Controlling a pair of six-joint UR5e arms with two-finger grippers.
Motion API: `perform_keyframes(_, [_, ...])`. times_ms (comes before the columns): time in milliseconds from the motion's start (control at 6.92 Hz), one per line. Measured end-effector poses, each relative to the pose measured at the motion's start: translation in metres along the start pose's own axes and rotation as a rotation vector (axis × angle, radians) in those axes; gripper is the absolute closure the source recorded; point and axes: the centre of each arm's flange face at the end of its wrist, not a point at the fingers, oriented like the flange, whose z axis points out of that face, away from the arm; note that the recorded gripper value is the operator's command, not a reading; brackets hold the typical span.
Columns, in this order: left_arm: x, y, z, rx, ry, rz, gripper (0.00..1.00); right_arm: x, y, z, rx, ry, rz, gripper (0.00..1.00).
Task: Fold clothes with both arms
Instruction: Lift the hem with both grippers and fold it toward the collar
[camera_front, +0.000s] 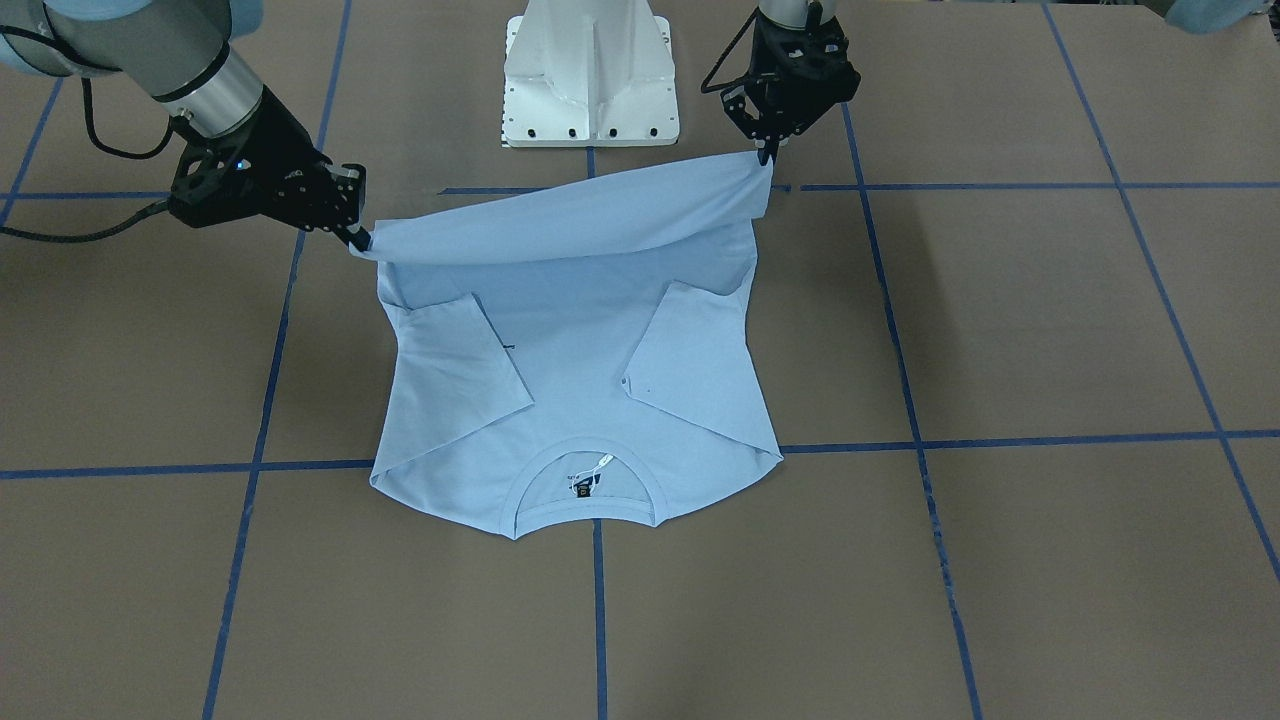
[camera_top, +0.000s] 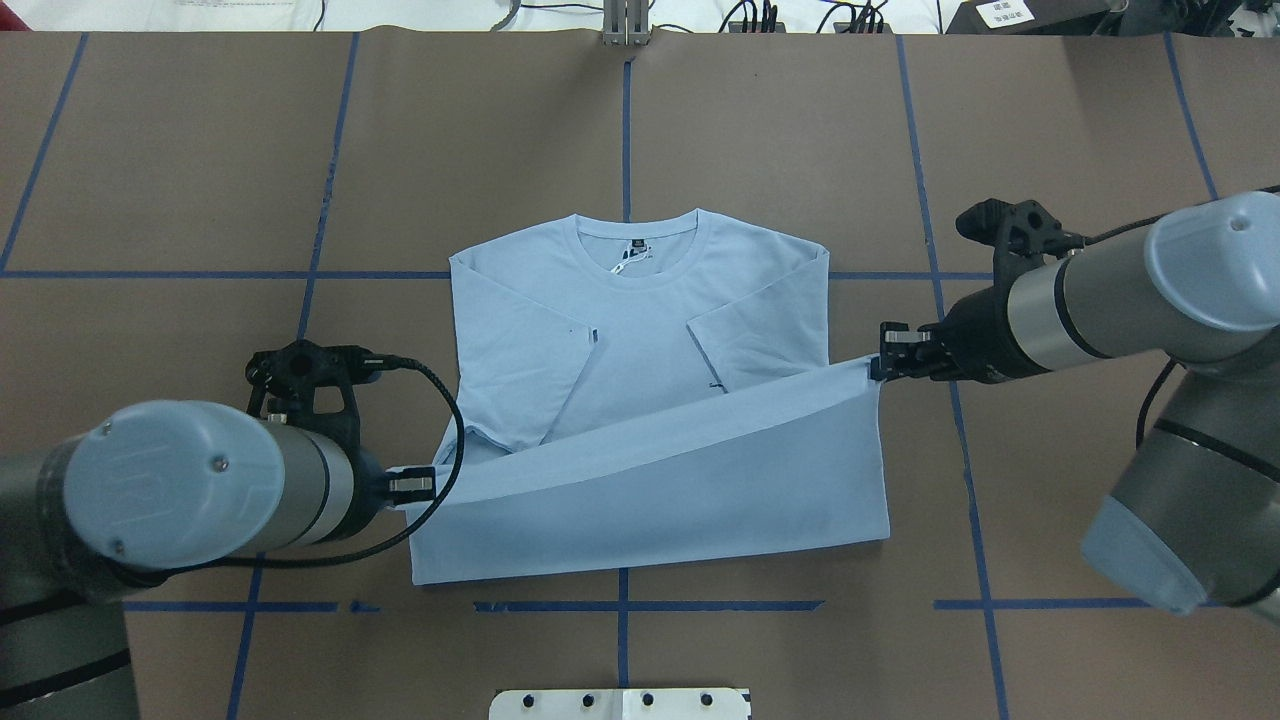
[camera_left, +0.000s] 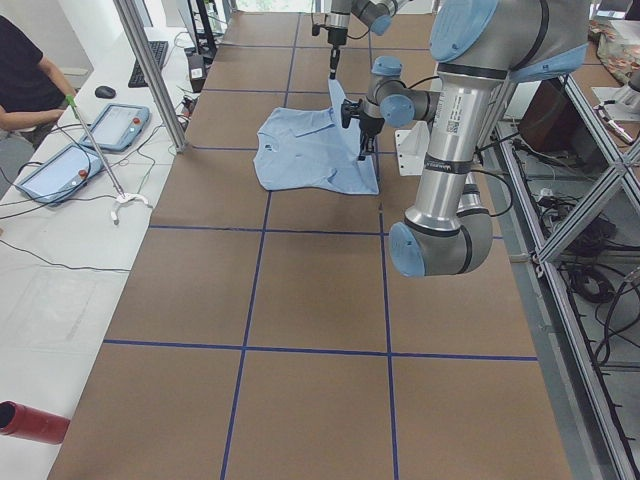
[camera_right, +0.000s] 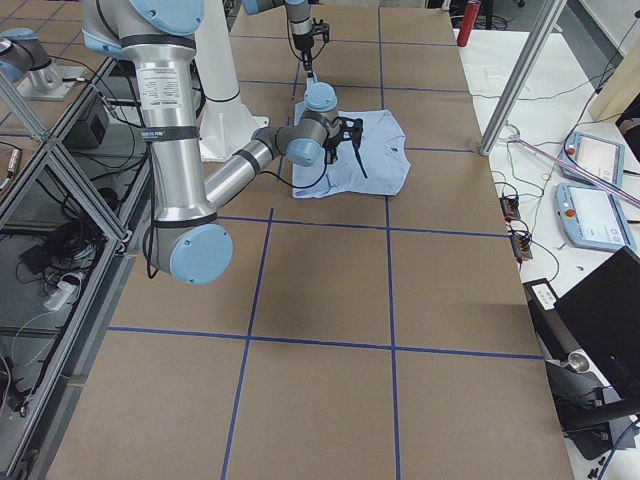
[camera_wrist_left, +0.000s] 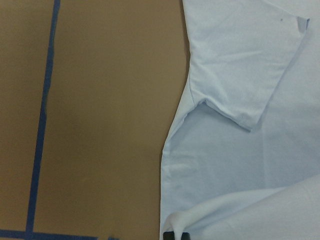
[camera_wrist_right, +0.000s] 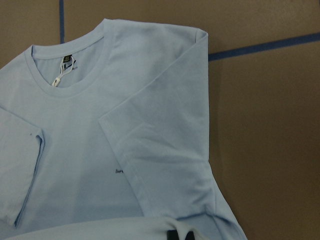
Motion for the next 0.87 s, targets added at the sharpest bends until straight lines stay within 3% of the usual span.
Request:
perform_keyframes(433, [0.001,-0.09,0.04,0.092,-0.011,-0.061,1.0,-0.026,-0.055,0.04,0.029,0.024,0.014,1.0])
perform_keyframes(867, [-0.011,-0.155,0.087,0.14,-0.006,-0.108,1.0,-0.017,-0.109,0.039,0.084,0.055,0.05,1.0])
